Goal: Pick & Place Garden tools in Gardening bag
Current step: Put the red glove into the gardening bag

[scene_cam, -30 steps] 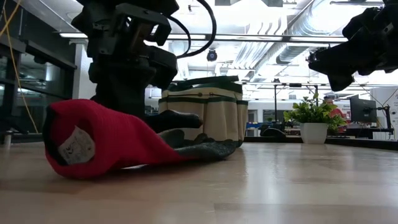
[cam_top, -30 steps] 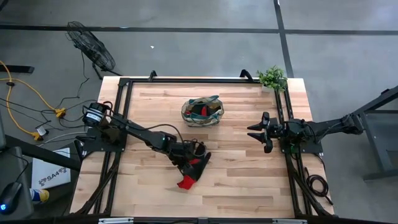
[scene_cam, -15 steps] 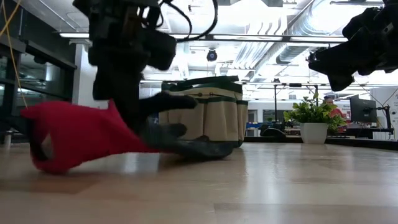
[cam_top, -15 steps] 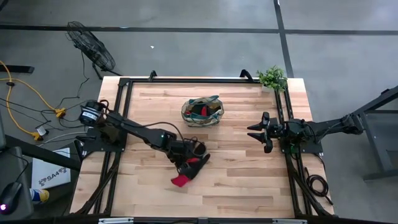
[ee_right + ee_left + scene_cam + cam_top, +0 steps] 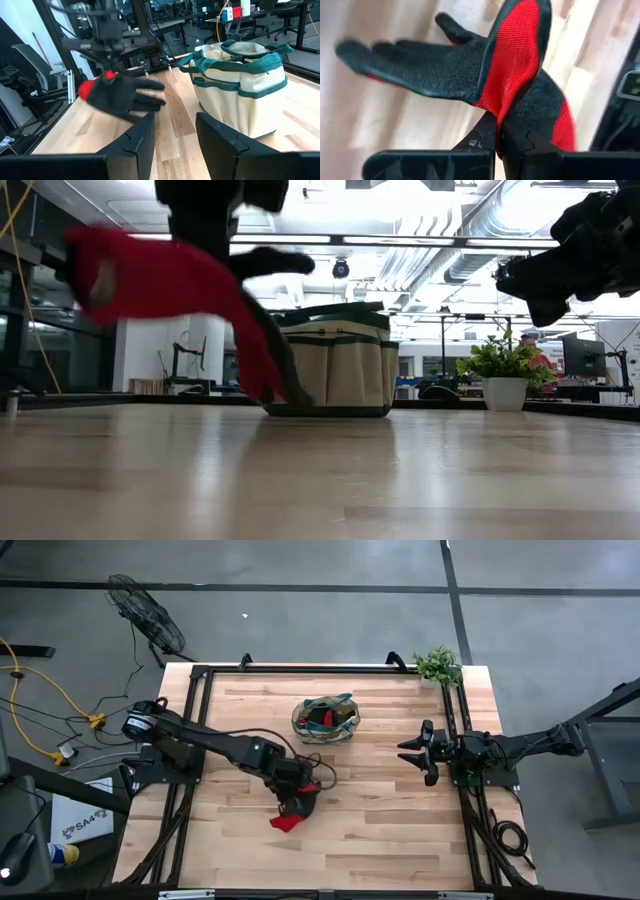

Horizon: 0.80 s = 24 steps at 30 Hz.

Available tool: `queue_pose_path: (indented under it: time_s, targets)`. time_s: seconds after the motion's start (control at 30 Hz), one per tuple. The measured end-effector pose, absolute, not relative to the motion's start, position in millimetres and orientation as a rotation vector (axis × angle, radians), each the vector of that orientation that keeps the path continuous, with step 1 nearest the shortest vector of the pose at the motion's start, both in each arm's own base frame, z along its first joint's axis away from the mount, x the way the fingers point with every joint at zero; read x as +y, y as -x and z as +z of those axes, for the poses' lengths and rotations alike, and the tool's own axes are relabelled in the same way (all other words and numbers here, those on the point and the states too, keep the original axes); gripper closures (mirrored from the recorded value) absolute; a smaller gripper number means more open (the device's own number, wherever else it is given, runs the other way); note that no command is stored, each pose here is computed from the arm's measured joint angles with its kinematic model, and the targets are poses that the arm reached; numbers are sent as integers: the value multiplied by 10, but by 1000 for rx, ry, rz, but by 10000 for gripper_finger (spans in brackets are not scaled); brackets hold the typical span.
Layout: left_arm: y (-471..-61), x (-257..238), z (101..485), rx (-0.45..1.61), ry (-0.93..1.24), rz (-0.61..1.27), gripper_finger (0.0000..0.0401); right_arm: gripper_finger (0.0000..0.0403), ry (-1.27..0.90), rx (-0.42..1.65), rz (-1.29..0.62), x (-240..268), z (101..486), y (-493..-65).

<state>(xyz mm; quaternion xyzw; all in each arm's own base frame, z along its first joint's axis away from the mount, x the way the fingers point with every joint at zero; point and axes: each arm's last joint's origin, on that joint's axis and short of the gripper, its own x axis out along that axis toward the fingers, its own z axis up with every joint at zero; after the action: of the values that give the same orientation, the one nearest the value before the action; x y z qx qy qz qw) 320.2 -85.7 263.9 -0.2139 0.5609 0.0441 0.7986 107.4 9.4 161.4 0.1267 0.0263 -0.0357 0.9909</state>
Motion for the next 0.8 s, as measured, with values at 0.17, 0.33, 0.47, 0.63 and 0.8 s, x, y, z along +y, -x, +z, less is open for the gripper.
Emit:
queue_pose_path:
  time_s: [0.17, 0.33, 0.47, 0.63, 0.8]
  targets:
    - [-3131, -805, 2965, 1241, 297, 163, 401, 268, -254, 53, -71, 94, 1615, -1074]
    - [-3081, -772, 3163, 1252, 188, 180, 401, 268, -254, 53, -71, 94, 1614, -1074]
    - [-3054, -742, 3272, 1242, 91, 213, 401, 268, -254, 53, -72, 93, 1615, -1074]
    - [-3013, -703, 3371, 1241, -30, 252, 401, 268, -254, 53, -72, 94, 1614, -1074]
    - [-2993, -682, 3431, 1236, -100, 276, 401, 268, -254, 53, -72, 94, 1614, -1074]
